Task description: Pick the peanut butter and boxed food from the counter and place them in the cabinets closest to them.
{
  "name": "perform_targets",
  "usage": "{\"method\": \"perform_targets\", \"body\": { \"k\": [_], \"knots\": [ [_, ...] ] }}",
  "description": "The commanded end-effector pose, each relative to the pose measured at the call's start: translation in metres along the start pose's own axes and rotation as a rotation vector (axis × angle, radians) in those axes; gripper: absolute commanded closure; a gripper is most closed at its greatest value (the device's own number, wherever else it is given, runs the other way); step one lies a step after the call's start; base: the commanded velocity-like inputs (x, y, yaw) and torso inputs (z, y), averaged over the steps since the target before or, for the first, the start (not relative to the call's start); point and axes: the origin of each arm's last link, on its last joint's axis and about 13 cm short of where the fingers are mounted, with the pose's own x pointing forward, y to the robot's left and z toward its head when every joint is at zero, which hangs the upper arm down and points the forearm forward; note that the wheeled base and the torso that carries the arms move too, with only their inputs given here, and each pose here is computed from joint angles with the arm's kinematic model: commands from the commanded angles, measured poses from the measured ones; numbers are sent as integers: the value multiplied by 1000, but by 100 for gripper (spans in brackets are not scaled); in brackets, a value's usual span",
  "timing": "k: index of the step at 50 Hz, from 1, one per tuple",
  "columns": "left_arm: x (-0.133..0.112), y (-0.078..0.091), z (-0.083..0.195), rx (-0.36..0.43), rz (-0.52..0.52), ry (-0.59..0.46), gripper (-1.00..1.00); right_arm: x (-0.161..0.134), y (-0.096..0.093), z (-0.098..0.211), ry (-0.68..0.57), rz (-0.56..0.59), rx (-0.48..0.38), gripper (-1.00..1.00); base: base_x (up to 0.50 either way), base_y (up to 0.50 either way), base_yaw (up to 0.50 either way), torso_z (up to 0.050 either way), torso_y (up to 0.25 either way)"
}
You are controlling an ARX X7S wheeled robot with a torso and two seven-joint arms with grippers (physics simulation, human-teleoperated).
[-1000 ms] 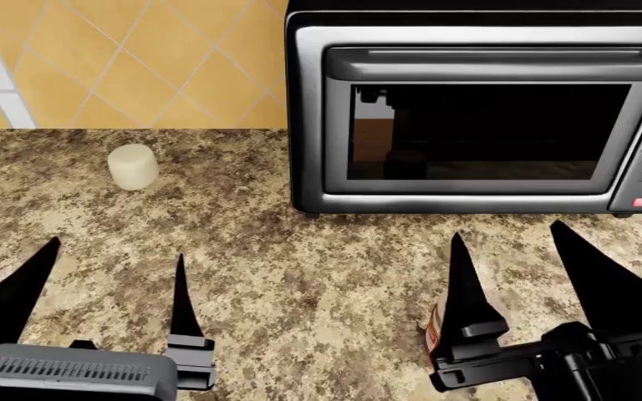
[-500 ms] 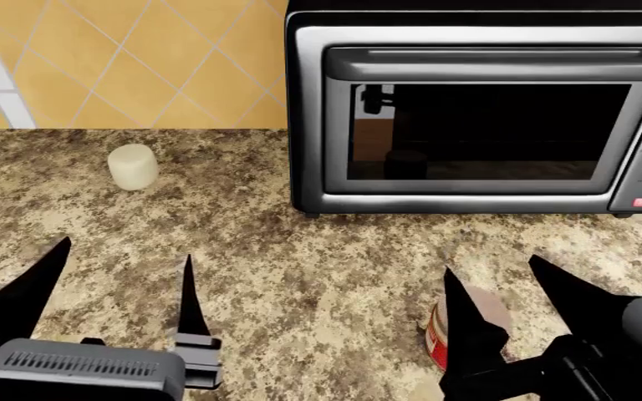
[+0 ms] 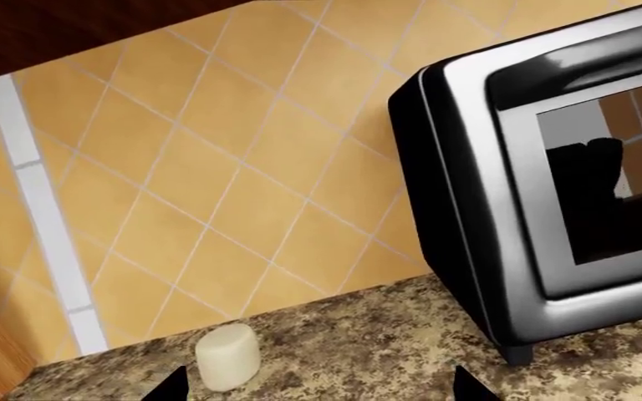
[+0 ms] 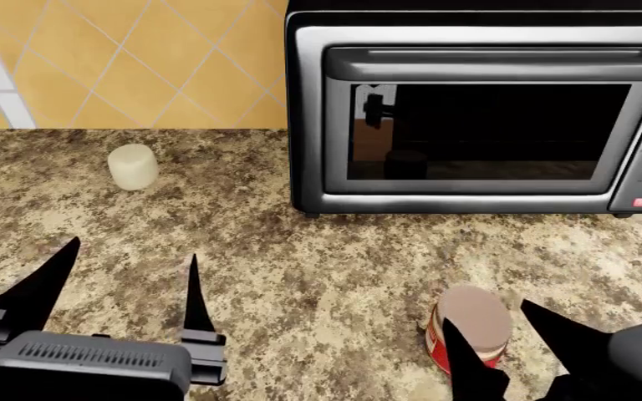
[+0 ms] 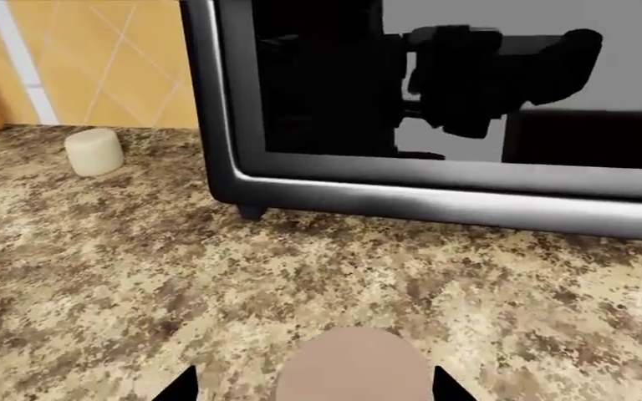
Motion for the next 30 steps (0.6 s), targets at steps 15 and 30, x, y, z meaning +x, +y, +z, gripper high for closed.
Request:
{"method": "perform_targets", "body": {
  "k": [15, 30],
  "knots": [
    [2, -1, 0, -8, -5, 4, -100, -8, -5, -22, 76, 1, -12, -100, 0, 0, 0, 0, 0],
    [3, -4, 1, -7, -14, 2, -100, -5, -10, -35, 101, -15, 2, -100, 0, 0, 0, 0, 0]
  ]
}}
